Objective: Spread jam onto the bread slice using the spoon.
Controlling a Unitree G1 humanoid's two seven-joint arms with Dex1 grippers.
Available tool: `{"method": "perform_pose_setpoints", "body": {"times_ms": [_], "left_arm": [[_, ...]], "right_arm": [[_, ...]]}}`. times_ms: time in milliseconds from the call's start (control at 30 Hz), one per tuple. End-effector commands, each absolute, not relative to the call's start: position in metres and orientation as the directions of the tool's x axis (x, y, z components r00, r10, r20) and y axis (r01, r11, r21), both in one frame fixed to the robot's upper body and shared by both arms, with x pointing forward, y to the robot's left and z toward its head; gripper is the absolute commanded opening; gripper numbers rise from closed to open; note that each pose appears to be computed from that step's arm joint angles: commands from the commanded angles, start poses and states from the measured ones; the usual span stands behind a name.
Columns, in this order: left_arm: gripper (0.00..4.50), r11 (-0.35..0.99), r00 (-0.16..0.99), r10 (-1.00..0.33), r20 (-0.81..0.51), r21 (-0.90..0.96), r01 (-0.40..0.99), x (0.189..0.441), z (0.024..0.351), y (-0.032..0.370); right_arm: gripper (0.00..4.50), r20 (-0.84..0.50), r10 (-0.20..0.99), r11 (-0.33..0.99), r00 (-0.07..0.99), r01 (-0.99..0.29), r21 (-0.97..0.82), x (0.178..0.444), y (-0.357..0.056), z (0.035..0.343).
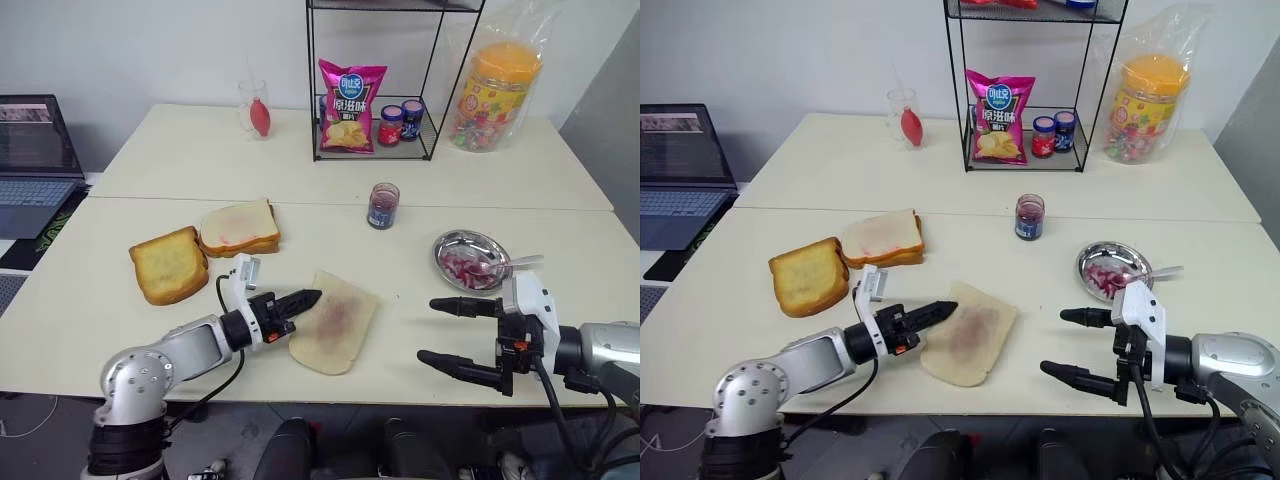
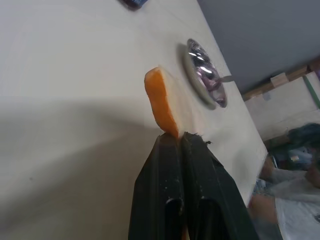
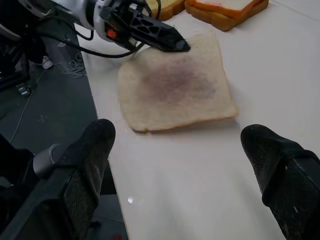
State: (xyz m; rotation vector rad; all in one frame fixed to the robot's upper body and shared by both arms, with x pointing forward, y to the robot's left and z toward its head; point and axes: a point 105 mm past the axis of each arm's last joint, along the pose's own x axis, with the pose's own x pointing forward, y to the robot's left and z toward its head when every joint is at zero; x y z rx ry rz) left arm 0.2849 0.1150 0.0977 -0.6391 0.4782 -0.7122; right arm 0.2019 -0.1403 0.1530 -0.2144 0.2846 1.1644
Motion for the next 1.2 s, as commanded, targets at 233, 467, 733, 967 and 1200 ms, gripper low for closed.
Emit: {"method": "perform_pose_setpoints", "body": {"times_ms": [233,467,733,967,1200], "left_arm": [[0.07,0.642,0.744,-0.648,-0.165,-0.645,0.416,0.303,0.089,0.105],[0.38,0.704,0.760,-0.607,-0.233,-0.600,0.379,0.300,0.075,0.108],[1.97,0.746,0.798,-0.558,-0.228,-0.558,0.363,0.301,0.077,0.121],[3.40,0.822,0.825,-0.511,-0.241,-0.419,0.386,0.295,0.082,0.141],[3.65,0.798,0.798,-0.601,-0.047,0.006,0.602,0.290,0.158,0.153]], "right_arm": [[4.50,-0.314,0.854,0.408,0.416,-0.908,-0.093,0.199,-0.140,0.162],[4.50,-0.302,0.851,0.416,0.431,-0.902,-0.114,0.207,-0.138,0.167],[4.50,-0.295,0.849,0.423,0.438,-0.899,-0.117,0.209,-0.137,0.167],[4.50,-0.298,0.846,0.428,0.442,-0.896,-0.115,0.209,-0.138,0.166],[4.50,-0.112,0.766,0.596,0.633,-0.765,-0.244,0.229,-0.156,0.186]]}}
